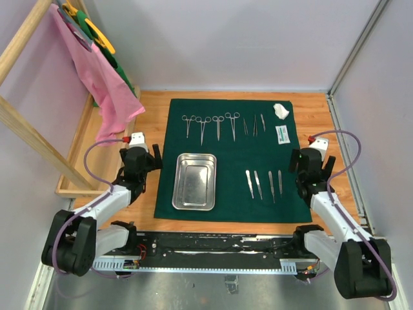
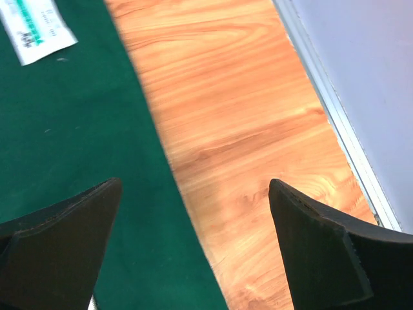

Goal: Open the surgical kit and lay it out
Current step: Reset both arms

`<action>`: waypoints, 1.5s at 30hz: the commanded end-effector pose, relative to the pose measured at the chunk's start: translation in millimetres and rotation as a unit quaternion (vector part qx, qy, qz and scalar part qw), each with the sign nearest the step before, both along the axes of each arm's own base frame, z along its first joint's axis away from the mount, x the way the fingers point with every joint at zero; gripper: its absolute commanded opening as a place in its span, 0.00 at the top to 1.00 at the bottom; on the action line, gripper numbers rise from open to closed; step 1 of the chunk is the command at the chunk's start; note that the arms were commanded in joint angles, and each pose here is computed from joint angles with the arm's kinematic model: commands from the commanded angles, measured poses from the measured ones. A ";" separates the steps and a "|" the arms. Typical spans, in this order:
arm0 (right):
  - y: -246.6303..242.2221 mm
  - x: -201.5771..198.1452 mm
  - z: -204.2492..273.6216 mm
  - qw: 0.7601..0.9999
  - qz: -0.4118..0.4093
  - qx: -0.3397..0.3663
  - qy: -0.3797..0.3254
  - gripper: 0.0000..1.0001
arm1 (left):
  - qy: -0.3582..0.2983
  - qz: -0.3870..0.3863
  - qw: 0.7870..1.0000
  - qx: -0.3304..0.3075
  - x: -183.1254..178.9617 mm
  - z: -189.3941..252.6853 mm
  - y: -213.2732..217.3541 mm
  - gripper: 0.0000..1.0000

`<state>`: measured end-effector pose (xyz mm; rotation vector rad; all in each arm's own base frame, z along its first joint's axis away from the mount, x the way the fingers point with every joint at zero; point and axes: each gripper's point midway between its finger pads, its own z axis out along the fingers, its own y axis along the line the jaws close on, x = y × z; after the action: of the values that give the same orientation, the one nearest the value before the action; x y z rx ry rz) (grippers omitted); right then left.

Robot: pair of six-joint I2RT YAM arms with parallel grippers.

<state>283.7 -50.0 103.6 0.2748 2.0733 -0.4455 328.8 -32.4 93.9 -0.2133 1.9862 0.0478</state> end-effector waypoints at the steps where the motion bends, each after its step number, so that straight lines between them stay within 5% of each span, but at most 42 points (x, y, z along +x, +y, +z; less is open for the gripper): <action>1: -30.4 11.1 5.1 0.996 -0.064 -0.007 -0.065 0.02 | -0.082 0.008 0.996 0.035 21.4 29.5 12.6 0.01; 16: -34.9 39.3 -18.6 0.994 -0.043 -0.008 -0.102 0.02 | -0.142 -0.030 0.985 0.096 32.6 19.2 12.2 0.01; 21: -3.7 57.5 -23.4 0.992 0.050 -0.024 -0.111 0.02 | -0.144 -0.008 0.981 0.127 44.9 18.1 21.1 0.01; 26: 12.5 62.0 -23.3 0.979 0.113 -0.047 -0.164 0.02 | -0.161 0.019 0.980 0.118 34.1 21.2 30.0 0.01; 36: 19.0 67.1 -34.2 0.985 0.130 -0.036 -0.109 0.02 | -0.235 0.071 0.966 0.076 3.6 36.3 53.7 0.01; 45: 18.6 66.8 -33.3 0.985 0.129 -0.036 -0.111 0.02 | -0.228 0.000 0.972 0.062 11.9 25.2 40.0 0.01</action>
<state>344.0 -36.0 59.6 0.0302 1.8719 -0.3231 336.6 13.6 104.7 -0.1461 1.5794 0.1677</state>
